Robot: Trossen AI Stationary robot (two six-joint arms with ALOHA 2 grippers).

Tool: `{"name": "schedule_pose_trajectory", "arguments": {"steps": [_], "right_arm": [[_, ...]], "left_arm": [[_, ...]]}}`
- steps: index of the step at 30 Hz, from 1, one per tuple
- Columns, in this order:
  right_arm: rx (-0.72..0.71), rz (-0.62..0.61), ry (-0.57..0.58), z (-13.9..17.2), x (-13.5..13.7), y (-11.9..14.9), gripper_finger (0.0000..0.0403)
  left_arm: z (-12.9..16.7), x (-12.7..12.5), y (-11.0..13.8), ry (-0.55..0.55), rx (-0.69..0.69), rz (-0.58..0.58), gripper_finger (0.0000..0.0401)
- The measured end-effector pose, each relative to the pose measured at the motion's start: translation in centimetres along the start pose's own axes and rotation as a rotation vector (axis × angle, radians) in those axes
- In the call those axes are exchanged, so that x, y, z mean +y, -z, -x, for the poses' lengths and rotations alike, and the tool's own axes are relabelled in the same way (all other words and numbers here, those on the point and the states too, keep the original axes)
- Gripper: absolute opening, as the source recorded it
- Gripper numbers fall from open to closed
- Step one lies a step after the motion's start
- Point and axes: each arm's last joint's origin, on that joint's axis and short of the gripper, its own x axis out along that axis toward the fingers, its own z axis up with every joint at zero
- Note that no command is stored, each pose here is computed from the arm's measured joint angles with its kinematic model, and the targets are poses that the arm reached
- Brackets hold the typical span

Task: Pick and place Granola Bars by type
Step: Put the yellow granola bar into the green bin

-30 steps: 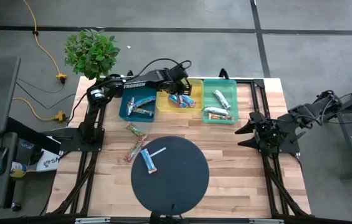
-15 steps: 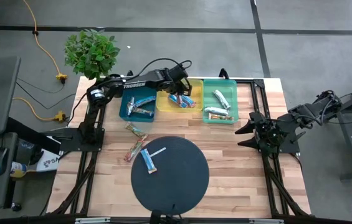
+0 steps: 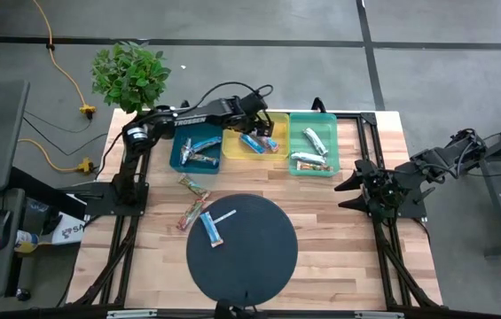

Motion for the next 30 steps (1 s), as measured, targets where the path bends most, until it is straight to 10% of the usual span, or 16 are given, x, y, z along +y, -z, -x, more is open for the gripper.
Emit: {"name": "schedule_pose_trajectory", "arguments": {"steps": [9, 18, 30], "right_arm": [[0.009, 0.009, 0.007, 0.0, -0.1, 0.1, 0.026], [0.01, 0.027, 0.007, 0.0, -0.1, 0.1, 0.026], [0.01, 0.045, 0.006, 0.0, -0.1, 0.1, 0.026]], "left_arm": [[10.1, -1.1, -0.4, 0.078, -0.131, -0.023, 0.0218], [21.5, -1.2, 7.6, -0.125, -0.163, -0.029, 0.0209], [22.6, -4.1, 19.9, -0.265, -0.04, 0.26, 0.0209]]}}
